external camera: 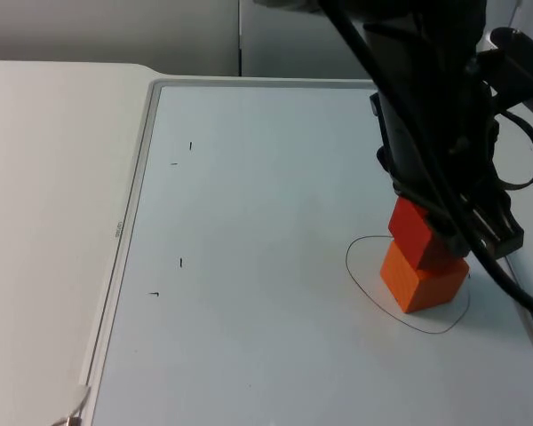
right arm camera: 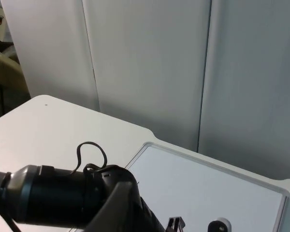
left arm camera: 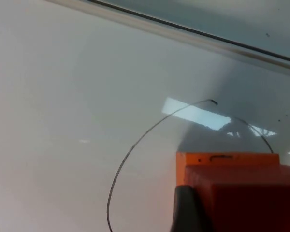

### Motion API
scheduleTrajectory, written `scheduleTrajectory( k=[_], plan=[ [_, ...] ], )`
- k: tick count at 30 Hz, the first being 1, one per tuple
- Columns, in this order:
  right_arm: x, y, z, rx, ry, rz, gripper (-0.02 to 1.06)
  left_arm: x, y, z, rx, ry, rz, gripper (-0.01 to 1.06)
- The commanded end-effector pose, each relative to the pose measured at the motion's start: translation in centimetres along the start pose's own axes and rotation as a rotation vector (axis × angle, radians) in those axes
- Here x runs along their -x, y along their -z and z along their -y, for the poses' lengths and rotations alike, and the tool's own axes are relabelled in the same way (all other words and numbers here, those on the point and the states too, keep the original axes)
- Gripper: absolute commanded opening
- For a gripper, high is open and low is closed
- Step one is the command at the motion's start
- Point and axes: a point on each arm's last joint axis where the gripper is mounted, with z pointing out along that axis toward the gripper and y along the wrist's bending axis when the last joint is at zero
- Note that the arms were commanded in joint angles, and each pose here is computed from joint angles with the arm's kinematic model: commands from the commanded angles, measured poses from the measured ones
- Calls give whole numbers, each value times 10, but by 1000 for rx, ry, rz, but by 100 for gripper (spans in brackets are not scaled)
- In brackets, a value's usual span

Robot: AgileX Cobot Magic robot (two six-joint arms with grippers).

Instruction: Pick up one cube with the left hand and another cube with the right hand. First place the cube in the right hand at the target position, then stack the cube in the left hand on top.

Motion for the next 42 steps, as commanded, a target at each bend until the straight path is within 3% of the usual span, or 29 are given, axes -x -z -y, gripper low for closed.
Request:
scheduleTrajectory(
  k=[1,20,24,27,28,32,36,42],
  plan=[
    [0,-1,0,0,2,2,105,3,-3,4,-3,22,17,0],
    [-2,-1,0,2,1,-23,105,2,-9,3,-2,26,20,1],
    [-3,-1,0,2,1,-25,105,2,-9,3,-2,26,21,13],
    [-3,-1,0,-1,4,-25,105,2,-9,3,-2,37,21,39],
    [-3,-1,0,-1,4,-25,105,2,-9,3,-2,37,21,39],
    [-3,-1,0,-3,10,-25,105,3,-8,5,-20,69,23,70],
    [-3,-1,0,-3,17,-25,105,6,0,5,-18,70,38,81],
    [-3,-1,0,-3,17,-25,105,26,40,4,-38,67,77,81]
  ],
)
